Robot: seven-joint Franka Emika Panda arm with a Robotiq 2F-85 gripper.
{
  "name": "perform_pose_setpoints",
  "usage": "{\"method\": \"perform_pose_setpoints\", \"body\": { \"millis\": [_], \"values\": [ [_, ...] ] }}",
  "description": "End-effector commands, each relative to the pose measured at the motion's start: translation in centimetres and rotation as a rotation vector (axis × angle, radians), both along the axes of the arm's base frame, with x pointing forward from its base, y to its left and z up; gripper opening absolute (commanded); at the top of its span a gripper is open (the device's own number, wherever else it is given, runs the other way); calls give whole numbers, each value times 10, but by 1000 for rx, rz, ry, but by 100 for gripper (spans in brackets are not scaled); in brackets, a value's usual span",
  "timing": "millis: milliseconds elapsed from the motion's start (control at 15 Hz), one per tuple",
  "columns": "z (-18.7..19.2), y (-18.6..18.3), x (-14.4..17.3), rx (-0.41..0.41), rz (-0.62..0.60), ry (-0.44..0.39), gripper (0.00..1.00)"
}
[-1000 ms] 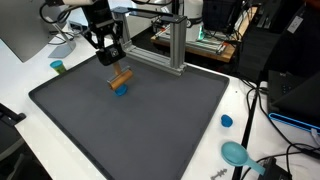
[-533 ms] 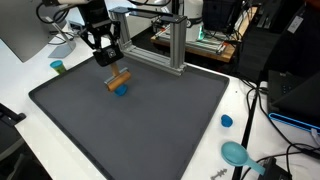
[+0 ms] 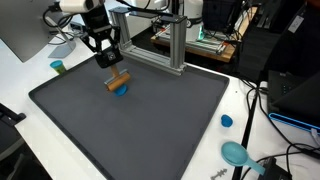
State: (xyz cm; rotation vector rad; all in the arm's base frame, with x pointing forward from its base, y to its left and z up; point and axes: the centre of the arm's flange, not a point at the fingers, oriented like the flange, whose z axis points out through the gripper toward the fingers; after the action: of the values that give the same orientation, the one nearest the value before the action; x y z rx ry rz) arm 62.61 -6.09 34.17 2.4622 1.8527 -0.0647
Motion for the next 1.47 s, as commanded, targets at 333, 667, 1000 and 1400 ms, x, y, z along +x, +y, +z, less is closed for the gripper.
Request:
{"method": "perform_pose_setpoints", "body": {
  "millis": [333,667,1000,1400],
  "values": [
    [-31,10,-1,10,-25,-10,21],
    [-54,13,-6,38,-38,-8,21],
    [-61,6,-6,112,-65,26,21],
    [-65,-2,-3,175,-115,19,21]
  ]
}}
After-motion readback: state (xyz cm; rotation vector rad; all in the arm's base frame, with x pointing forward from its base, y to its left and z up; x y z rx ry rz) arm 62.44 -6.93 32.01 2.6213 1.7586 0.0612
